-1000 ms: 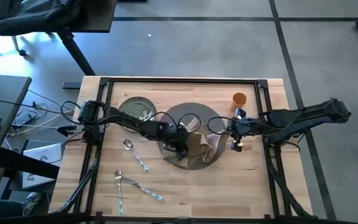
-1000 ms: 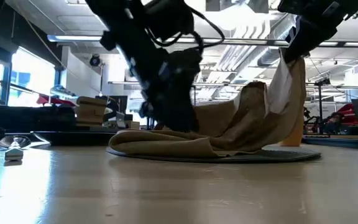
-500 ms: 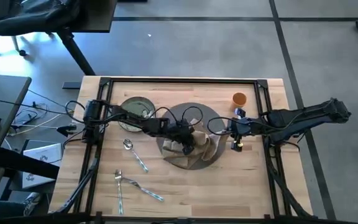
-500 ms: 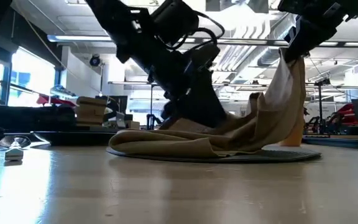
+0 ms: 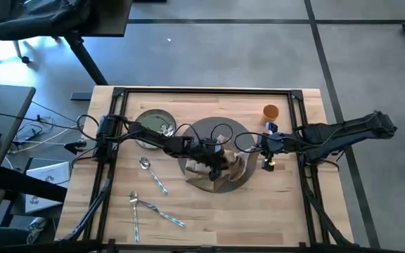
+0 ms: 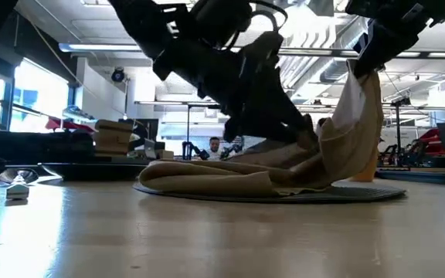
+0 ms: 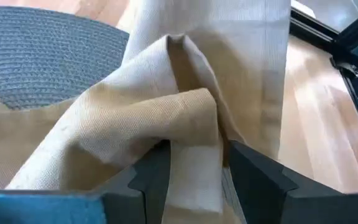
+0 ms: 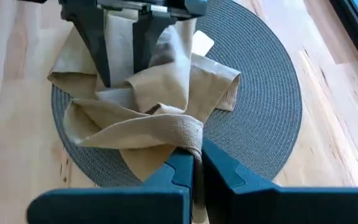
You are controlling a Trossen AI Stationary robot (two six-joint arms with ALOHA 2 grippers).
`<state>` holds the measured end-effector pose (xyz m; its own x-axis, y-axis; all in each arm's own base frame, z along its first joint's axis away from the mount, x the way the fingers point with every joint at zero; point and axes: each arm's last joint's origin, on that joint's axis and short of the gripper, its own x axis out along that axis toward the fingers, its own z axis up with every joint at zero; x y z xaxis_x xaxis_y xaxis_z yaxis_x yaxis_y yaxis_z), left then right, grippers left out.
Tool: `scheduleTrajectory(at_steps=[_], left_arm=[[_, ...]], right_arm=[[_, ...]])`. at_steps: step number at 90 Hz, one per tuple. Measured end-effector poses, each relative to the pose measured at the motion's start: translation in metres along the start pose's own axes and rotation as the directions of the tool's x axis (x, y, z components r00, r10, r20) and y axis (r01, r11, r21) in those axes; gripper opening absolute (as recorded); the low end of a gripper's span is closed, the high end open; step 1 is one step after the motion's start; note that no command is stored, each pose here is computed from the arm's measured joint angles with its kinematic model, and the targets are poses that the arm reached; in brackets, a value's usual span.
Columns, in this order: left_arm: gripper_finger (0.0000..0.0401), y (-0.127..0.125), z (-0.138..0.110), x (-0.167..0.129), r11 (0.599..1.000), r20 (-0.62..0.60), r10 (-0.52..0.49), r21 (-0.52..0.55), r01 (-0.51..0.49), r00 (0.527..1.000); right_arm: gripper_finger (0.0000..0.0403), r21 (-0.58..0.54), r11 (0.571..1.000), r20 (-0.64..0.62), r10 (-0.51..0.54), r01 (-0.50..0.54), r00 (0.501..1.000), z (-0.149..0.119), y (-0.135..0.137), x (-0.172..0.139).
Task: Set table place
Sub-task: Fold the brown table napkin
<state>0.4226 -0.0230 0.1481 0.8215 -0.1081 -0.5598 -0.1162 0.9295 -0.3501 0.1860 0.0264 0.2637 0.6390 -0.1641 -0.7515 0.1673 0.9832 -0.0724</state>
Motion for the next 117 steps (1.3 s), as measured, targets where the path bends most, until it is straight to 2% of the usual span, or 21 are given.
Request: scheduleTrajectory(at_steps=[15,27,39,53,64,71,82,96,109,117], left_arm=[[0.0143,0.007,-0.011,0.01,0.997,-0.02,0.078,0.004,-0.078,0.997],[0.0143,0.006,-0.008,0.008,0.987,0.025,0.141,0.073,-0.142,0.99],[0.0143,-0.003,0.003,-0.002,0.968,0.095,0.195,0.142,-0.208,0.976],[0.0143,-0.008,0.019,-0.016,0.945,0.153,0.212,0.219,-0.242,0.965],[0.0142,0.007,0.033,-0.029,0.928,0.171,0.292,0.188,-0.322,0.941],[0.0142,0.02,0.033,-0.031,0.922,0.123,0.323,0.181,-0.342,0.938],[0.0142,0.028,0.031,-0.032,0.944,0.061,0.268,0.182,-0.274,0.962],[0.0142,0.004,0.033,-0.045,0.968,0.015,0.138,0.207,-0.138,0.99],[0.0142,-0.034,0.021,-0.052,0.94,-0.037,0.051,0.338,-0.036,0.998],[0.0142,-0.048,0.007,-0.044,0.92,-0.099,-0.016,0.388,0.054,0.995]], right_arm=[[0.0,0.005,1.0,0.001,-0.002,0.002,1.0,0.0,0.0,0.0],[0.0,0.007,1.0,0.0,-0.004,0.004,1.0,0.0,0.0,0.0],[0.0,0.009,1.0,0.0,-0.004,0.004,1.0,0.0,0.0,0.0],[0.0,0.012,1.0,-0.001,-0.005,0.005,1.0,0.0,0.0,0.0],[0.0,0.012,1.0,0.0,-0.004,0.004,1.0,0.0,0.0,0.0],[0.0,0.012,1.0,-0.001,-0.004,0.004,1.0,0.0,0.0,0.0],[0.0,0.011,1.0,-0.003,-0.005,0.005,1.0,0.0,0.0,0.0],[0.0,0.009,1.0,-0.009,-0.006,0.006,1.0,-0.001,0.0,0.0],[0.0,0.009,1.0,-0.008,-0.006,0.006,1.0,-0.001,0.0,0.0],[0.0,0.01,1.0,-0.007,-0.006,0.006,1.0,-0.001,0.0,0.0]])
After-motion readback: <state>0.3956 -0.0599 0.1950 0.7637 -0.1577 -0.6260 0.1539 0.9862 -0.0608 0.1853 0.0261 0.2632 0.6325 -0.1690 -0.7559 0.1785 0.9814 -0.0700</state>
